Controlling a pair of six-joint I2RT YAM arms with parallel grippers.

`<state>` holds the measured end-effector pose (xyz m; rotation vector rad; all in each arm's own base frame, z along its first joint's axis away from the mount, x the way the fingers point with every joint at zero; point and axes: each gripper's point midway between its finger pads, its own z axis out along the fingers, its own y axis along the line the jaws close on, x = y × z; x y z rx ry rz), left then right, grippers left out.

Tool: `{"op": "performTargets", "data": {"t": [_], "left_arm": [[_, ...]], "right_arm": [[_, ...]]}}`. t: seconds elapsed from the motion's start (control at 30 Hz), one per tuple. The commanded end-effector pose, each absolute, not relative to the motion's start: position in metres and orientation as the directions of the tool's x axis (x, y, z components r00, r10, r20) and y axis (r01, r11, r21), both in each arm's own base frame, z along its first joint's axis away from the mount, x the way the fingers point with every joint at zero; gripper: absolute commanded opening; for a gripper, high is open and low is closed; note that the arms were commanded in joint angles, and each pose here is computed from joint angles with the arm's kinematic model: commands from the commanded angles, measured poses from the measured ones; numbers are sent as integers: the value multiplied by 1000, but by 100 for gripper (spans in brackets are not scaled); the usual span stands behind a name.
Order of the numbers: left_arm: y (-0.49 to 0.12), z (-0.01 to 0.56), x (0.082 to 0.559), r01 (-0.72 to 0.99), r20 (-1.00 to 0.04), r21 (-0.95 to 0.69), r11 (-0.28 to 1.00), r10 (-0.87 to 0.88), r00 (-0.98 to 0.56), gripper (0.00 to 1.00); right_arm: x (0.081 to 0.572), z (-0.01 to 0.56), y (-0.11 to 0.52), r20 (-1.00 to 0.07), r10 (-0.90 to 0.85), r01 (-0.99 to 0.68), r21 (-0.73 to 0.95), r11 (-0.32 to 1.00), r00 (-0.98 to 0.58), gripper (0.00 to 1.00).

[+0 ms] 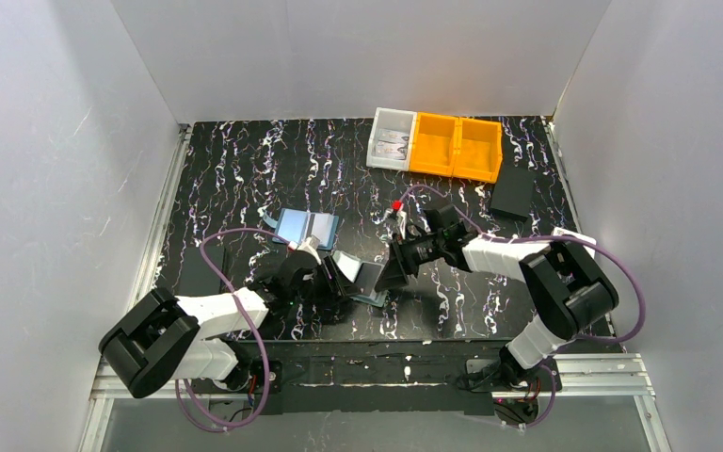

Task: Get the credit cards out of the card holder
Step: Remove the credit card from the card holder.

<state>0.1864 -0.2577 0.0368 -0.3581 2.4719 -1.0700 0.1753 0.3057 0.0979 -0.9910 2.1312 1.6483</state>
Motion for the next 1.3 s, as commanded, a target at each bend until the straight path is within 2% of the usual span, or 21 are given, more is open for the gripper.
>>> {"op": "performTargets", "data": {"t": [0.0,0.17,0.5,0.67,0.83,1.0,1.27], "left_arm": [[-260,44,192,-49,-284,-741,669,-379,-881,44],[-260,45,193,-43,-284,-744,667,-374,-883,44],[-264,51,193,1,-300,-749,663,-337,-892,45],[-265,57,191,58,-333,-752,656,-302,-893,53],[-263,65,188,113,-372,-755,646,-281,-885,56],[-260,80,189,220,-465,-731,646,-236,-853,56],[-241,89,200,332,-614,-571,751,-122,-780,60]], "right_arm": [[200,102,331,-530,-354,-606,780,154,-771,67],[198,96,343,-501,-402,-599,783,167,-766,75],[215,68,344,-428,-430,-575,757,311,-795,79],[231,52,343,-371,-389,-523,732,437,-843,80],[229,53,348,-353,-381,-500,760,416,-854,79],[225,62,354,-348,-385,-487,795,362,-855,76],[220,71,357,-344,-376,-469,822,323,-861,73]]}}
